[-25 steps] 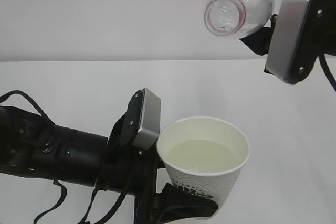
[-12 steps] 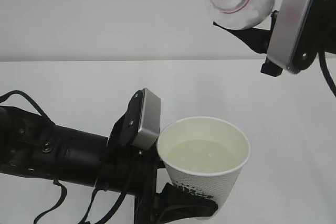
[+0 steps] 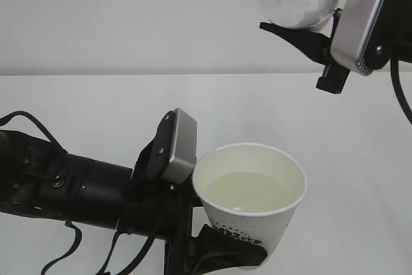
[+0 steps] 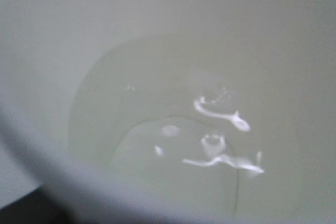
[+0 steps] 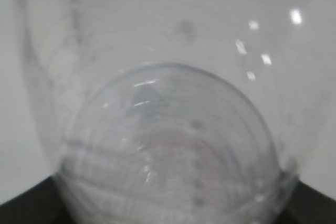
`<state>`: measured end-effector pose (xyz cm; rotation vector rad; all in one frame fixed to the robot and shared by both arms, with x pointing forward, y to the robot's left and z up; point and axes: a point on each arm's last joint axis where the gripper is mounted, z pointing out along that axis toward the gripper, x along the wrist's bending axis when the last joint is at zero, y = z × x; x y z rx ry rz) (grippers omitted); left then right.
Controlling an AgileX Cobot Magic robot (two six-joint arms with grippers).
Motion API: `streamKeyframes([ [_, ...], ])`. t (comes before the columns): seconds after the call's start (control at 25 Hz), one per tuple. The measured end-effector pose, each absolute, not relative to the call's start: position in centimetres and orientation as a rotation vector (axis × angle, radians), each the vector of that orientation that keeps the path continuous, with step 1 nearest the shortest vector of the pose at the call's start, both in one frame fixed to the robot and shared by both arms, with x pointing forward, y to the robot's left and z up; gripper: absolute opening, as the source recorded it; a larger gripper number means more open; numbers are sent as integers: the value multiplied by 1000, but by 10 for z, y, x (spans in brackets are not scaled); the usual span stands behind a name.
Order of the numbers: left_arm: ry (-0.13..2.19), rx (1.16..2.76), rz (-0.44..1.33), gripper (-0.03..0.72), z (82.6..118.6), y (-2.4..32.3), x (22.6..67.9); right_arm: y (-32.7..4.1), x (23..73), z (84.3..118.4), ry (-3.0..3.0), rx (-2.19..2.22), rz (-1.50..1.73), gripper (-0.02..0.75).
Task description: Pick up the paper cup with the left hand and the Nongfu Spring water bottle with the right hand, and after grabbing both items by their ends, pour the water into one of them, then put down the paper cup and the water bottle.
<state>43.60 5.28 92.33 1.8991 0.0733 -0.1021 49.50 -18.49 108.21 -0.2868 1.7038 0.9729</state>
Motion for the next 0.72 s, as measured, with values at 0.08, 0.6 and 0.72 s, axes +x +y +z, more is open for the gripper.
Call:
streamKeyframes([
  [0.08, 73, 1899, -102, 501, 923, 53, 436, -185, 495, 1082, 1712, -262, 995, 485],
  [0.6, 73, 1899, -102, 501, 923, 53, 436, -185, 495, 1082, 1765, -87, 1143, 485],
  [0.72, 73, 1899, -102, 501, 923, 53, 436, -185, 495, 1082, 1774, -49, 1174, 485],
])
